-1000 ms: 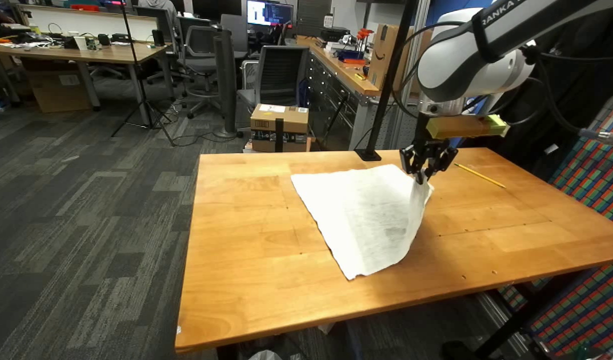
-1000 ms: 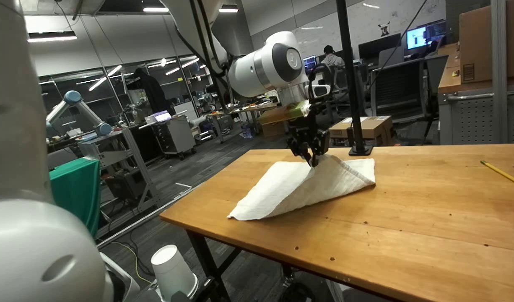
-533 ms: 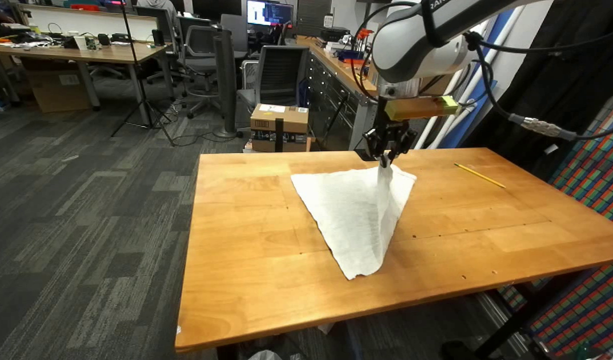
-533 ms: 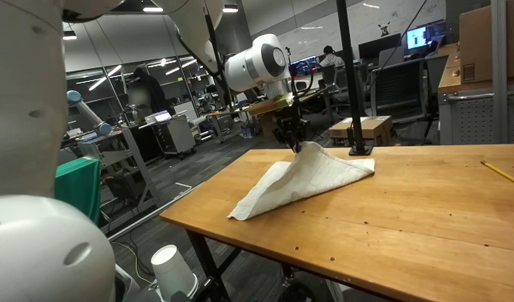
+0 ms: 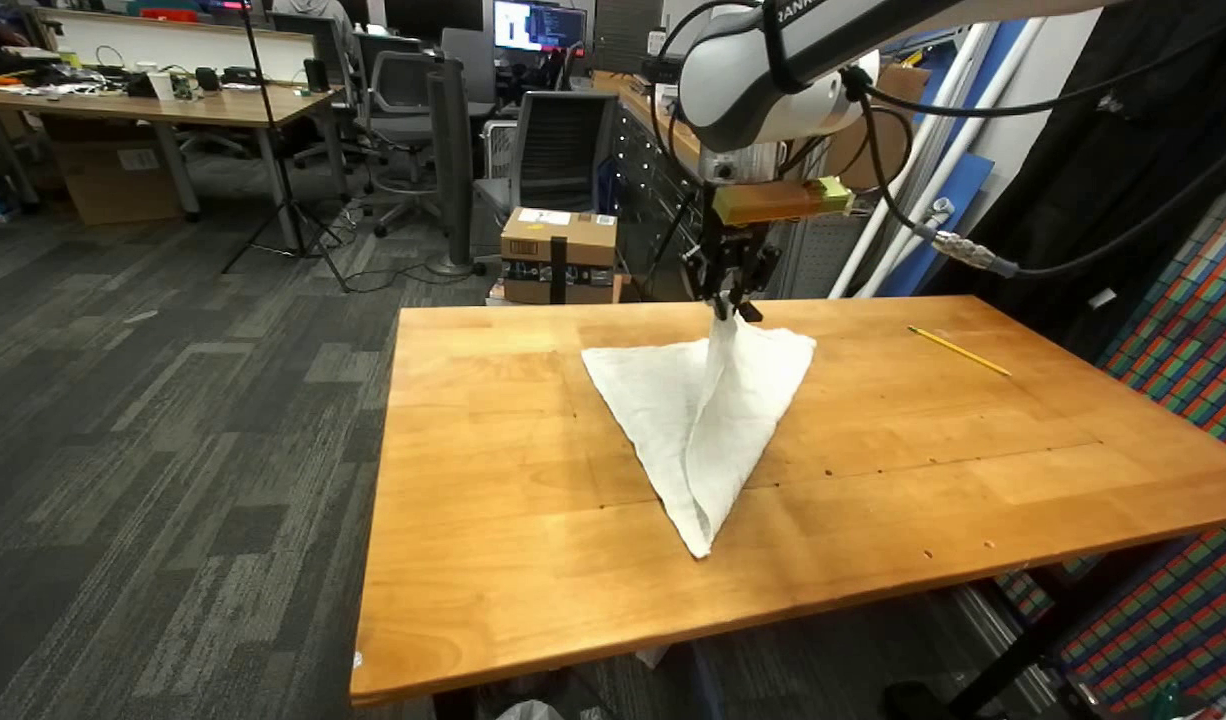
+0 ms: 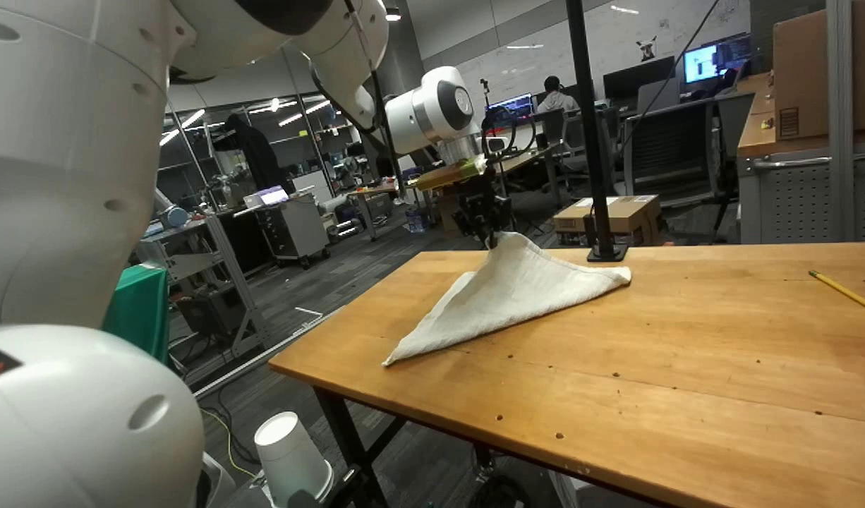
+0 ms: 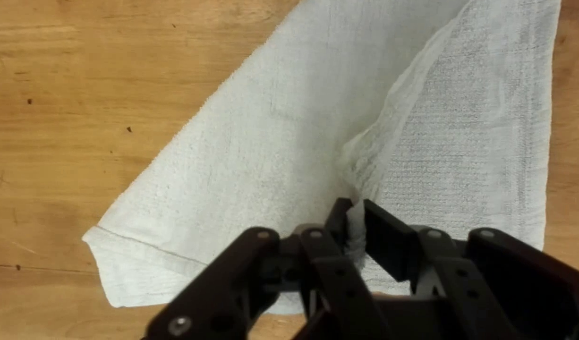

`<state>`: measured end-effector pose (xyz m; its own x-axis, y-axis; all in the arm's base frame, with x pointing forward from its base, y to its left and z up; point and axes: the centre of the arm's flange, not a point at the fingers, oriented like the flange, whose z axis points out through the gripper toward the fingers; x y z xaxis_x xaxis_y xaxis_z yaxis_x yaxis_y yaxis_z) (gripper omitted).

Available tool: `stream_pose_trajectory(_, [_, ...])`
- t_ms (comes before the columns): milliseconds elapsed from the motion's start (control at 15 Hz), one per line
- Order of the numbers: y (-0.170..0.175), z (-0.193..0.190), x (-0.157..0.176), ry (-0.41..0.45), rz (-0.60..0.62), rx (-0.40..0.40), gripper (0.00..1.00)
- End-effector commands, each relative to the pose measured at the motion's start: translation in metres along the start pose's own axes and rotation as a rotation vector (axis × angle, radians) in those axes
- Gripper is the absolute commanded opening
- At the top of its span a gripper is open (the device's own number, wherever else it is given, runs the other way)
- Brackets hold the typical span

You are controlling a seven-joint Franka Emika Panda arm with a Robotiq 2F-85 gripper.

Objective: Fold the towel thrice

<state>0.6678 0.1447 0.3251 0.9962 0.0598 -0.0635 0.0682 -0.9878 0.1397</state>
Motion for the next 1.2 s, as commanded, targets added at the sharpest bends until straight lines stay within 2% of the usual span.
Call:
stream_pose_trajectory(0, [-0.021, -0.007, 0.029, -0.022, 0.013, -0.009, 0.03])
stream_pose_trajectory(400, [-0.064, -0.015, 0.030, -0.038, -0.021, -0.015, 0.03])
stream_pose_trajectory(867, [-0.097, -0.016, 0.034, -0.053, -0.032, 0.023, 0.03])
stream_pose_trajectory(933, [-0.102, -0.014, 0.035, -0.060, -0.032, 0.024, 0.07])
stream_pose_trajectory(1000, [-0.107, -0.013, 0.036, -0.068, -0.038, 0.025, 0.36])
stream_pose_trajectory(1067, [-0.112, -0.011, 0.036, -0.074, -0.040, 0.025, 0.36])
stream_pose_trajectory(1133, [-0.116, -0.009, 0.037, -0.082, -0.046, 0.024, 0.42])
